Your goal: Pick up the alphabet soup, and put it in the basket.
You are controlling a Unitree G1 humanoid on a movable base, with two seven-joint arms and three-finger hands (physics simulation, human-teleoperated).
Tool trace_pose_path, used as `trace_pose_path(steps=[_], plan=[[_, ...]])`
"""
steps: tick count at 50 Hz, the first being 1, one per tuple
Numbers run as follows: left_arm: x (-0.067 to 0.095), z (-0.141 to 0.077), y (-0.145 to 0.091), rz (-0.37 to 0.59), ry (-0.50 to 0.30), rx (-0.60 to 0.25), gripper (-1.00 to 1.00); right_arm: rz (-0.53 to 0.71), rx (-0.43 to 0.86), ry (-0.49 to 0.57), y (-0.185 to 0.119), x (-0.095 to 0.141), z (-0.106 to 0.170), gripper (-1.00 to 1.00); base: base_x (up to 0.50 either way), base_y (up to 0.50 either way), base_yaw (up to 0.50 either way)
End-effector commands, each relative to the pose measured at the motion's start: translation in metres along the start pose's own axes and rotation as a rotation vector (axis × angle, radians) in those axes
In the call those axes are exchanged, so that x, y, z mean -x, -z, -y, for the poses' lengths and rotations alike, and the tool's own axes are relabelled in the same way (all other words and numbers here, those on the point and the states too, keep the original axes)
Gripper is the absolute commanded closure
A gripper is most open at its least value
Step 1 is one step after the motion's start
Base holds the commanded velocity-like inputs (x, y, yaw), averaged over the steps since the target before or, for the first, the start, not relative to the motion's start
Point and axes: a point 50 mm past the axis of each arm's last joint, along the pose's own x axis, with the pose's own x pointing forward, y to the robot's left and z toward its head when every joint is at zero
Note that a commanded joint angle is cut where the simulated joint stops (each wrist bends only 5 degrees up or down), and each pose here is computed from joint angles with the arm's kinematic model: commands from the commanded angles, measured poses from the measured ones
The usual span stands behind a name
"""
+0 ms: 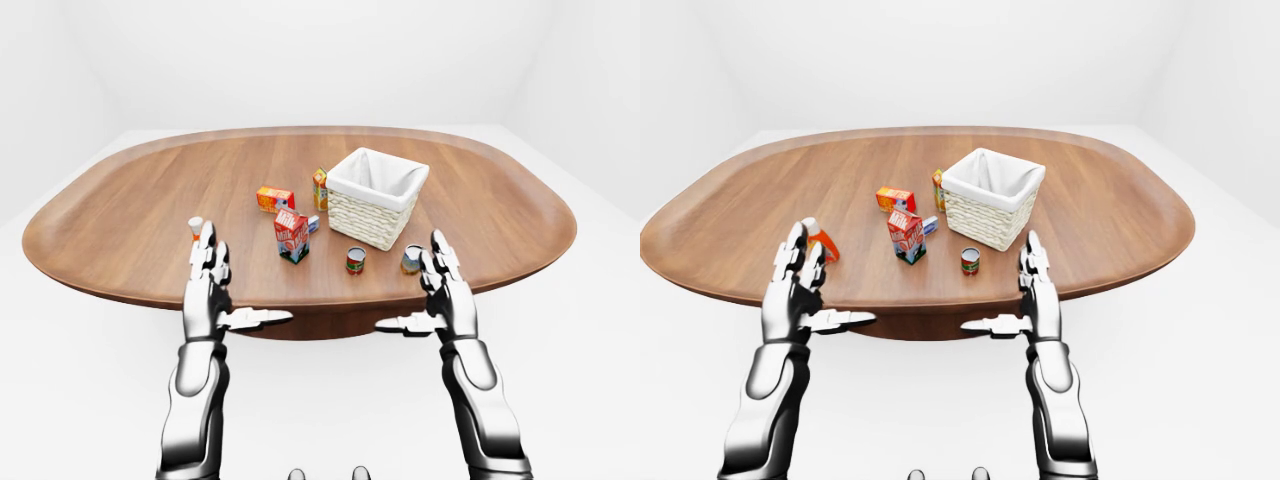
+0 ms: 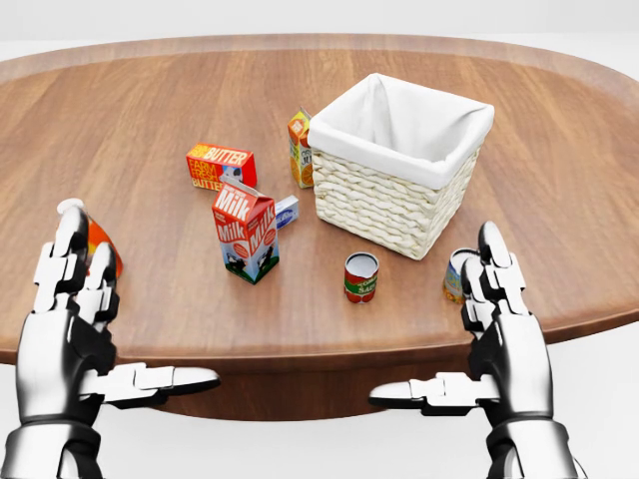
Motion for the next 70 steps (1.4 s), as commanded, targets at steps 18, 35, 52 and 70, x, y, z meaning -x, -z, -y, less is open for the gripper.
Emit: trace_pose_path(steps=[18,35,52,70], plan=[[0.013,-0.012,-0.073,0.316,-0.057,0.077,-1.0,0.194,0.037,0.028,-0.043,0.011,0.006,-1.0,0.0,0.0,0.0],[0.013,-0.012,-0.073,0.316,-0.056,0.072,-1.0,0.21,0.03,0.024,-0.046,0.012,0.006,-1.0,0.0,-0.05,0.0],[0.012,-0.01,-0.066,0.284,-0.044,0.06,-1.0,0.197,0.046,0.012,-0.038,0.01,0.004,-1.0,0.0,-0.39,0.0],[0.013,-0.01,-0.065,0.278,-0.042,0.055,-1.0,0.197,0.068,0.012,-0.038,0.01,0.003,-1.0,0.0,-0.22,0.0]])
